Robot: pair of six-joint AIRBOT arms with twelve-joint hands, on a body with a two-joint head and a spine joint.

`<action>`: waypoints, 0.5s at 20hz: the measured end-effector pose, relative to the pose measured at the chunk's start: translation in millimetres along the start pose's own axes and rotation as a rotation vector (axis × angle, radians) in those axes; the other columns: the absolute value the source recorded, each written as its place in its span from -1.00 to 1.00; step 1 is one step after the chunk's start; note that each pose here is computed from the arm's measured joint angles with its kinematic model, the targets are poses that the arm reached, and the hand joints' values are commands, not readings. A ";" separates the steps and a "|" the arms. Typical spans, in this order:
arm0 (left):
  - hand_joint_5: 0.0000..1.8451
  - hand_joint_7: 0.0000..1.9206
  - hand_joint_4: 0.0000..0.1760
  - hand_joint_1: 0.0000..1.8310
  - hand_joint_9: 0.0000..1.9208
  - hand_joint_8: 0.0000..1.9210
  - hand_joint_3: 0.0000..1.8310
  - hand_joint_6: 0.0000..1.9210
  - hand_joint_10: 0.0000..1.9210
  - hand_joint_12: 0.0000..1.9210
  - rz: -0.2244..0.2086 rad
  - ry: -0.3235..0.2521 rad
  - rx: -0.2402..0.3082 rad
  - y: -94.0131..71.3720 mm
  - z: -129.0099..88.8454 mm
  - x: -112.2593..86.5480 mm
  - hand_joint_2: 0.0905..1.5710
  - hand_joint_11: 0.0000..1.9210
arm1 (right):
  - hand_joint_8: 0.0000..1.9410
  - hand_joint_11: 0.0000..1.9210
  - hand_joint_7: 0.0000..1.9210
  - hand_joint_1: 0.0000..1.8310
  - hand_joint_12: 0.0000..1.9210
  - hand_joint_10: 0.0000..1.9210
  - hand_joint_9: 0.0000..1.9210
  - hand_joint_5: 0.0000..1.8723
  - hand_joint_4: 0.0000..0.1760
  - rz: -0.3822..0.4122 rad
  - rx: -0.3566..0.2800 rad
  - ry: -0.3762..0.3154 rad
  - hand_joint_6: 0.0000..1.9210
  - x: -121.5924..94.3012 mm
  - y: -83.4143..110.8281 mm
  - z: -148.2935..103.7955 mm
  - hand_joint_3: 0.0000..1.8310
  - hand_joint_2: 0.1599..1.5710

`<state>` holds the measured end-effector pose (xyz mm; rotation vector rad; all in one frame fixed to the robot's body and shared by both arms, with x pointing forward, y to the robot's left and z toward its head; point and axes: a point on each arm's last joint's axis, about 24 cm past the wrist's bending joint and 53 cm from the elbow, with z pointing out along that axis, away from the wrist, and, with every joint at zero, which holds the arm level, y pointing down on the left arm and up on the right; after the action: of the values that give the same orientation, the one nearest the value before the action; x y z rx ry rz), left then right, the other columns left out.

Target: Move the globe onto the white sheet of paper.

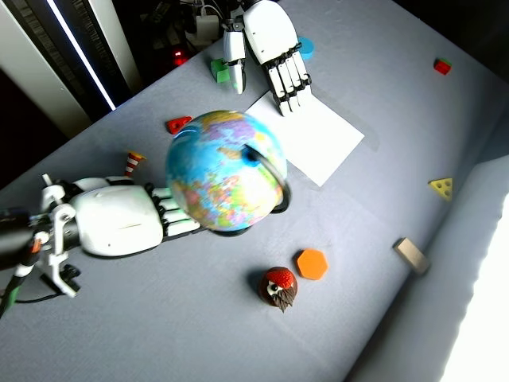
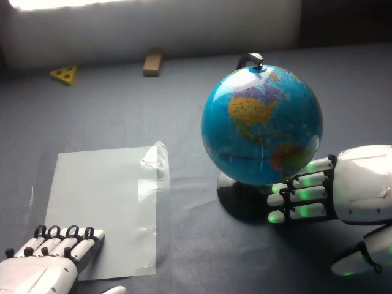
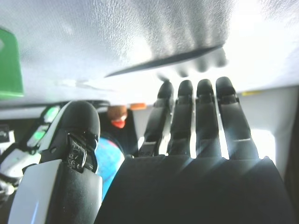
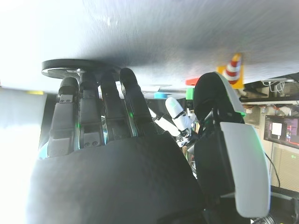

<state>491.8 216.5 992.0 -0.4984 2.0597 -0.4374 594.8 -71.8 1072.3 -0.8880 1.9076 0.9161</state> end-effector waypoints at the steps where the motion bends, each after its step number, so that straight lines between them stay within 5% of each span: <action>1: -0.91 -0.93 -1.00 -1.00 -0.94 -1.00 -1.00 -0.99 -0.99 -0.85 -0.001 0.000 0.008 -1.8 0.0 -0.1 0.62 -1.00 | -0.99 -1.00 -0.93 -1.00 -1.00 -0.98 -0.94 -0.90 -1.00 -0.003 0.001 -0.003 -0.99 -2.5 -0.2 -0.9 -1.00 0.51; 10: -0.91 -0.93 -1.00 -1.00 -0.94 -1.00 -1.00 -1.00 -1.00 -0.86 -0.009 -0.012 0.027 -8.2 0.7 -5.3 0.61 -1.00 | -1.00 -1.00 -0.93 -1.00 -1.00 -0.98 -0.94 -0.90 -1.00 0.005 0.058 -0.023 -0.99 -13.6 -22.6 -2.6 -1.00 0.50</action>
<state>496.4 212.1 999.5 -0.4933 2.0380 -0.4660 618.3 -81.8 1079.4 -0.8353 1.9082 0.8662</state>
